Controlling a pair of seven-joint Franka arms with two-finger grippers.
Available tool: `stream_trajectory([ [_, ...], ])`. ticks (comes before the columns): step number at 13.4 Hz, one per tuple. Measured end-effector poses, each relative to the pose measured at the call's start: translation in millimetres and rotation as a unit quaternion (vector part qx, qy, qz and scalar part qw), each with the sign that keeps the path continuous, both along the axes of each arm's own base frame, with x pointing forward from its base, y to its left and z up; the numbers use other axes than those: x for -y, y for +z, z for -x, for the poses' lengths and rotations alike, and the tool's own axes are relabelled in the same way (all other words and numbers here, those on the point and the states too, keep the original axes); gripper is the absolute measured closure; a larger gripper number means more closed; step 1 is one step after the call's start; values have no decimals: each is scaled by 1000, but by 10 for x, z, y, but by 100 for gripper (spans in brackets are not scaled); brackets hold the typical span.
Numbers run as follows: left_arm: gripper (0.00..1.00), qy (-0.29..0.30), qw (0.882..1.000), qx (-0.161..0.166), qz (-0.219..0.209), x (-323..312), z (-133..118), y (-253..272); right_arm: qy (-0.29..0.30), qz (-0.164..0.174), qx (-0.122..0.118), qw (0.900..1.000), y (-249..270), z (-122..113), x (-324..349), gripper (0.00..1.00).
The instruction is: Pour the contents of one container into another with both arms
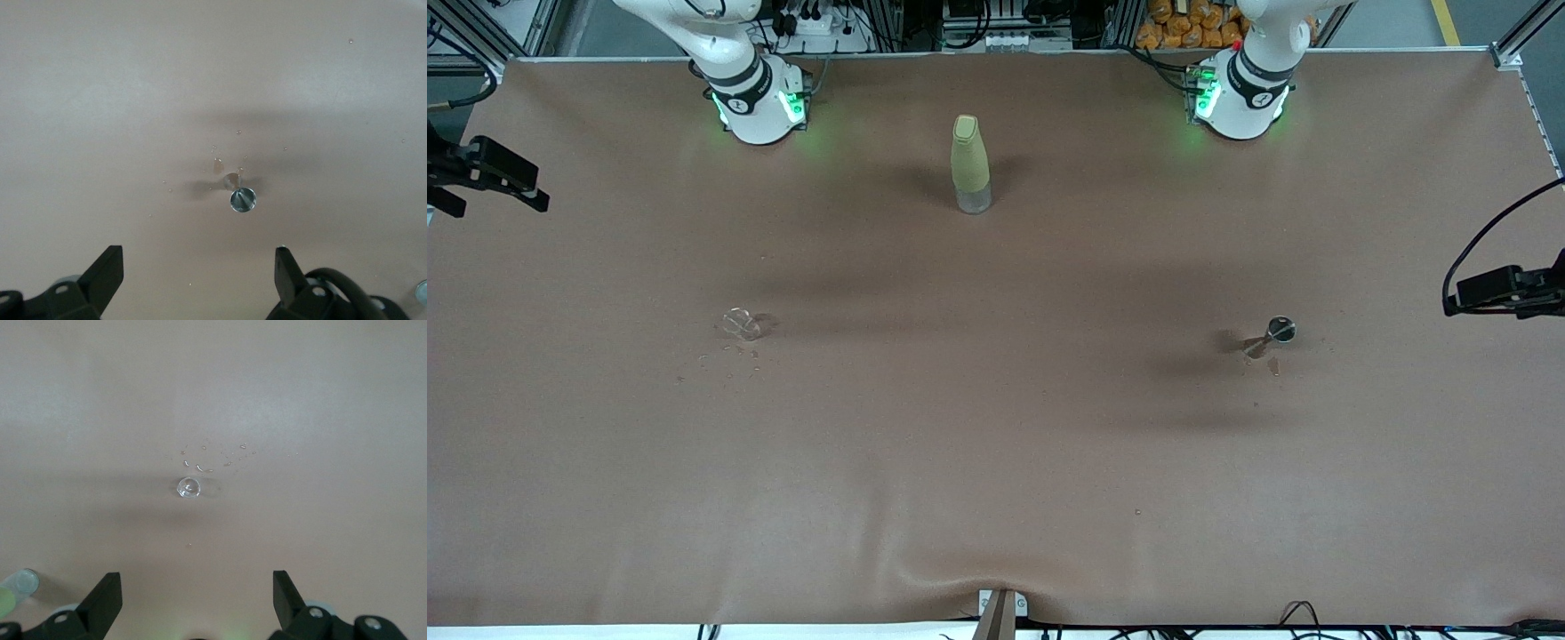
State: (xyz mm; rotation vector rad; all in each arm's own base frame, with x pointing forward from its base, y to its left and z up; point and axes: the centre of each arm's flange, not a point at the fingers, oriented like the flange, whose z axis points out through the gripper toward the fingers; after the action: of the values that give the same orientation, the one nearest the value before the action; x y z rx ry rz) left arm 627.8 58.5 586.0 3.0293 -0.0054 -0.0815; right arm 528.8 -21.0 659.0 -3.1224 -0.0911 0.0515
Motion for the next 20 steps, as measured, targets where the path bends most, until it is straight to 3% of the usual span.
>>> stream_trajectory([
  [4,0,1,1000,9,-27,127,139,257,-1,0,-5,1000,-88,-17,16,0],
  [9,0,-24,998,15,-58,887,460,498,-2,0,-5,1000,-97,-18,23,0],
  [14,0,-36,998,29,-52,1230,807,539,-5,-1,-5,1000,-97,-17,58,0],
  [20,0,-47,997,32,-52,1357,876,476,-5,-1,-4,1000,-92,-17,59,0],
])
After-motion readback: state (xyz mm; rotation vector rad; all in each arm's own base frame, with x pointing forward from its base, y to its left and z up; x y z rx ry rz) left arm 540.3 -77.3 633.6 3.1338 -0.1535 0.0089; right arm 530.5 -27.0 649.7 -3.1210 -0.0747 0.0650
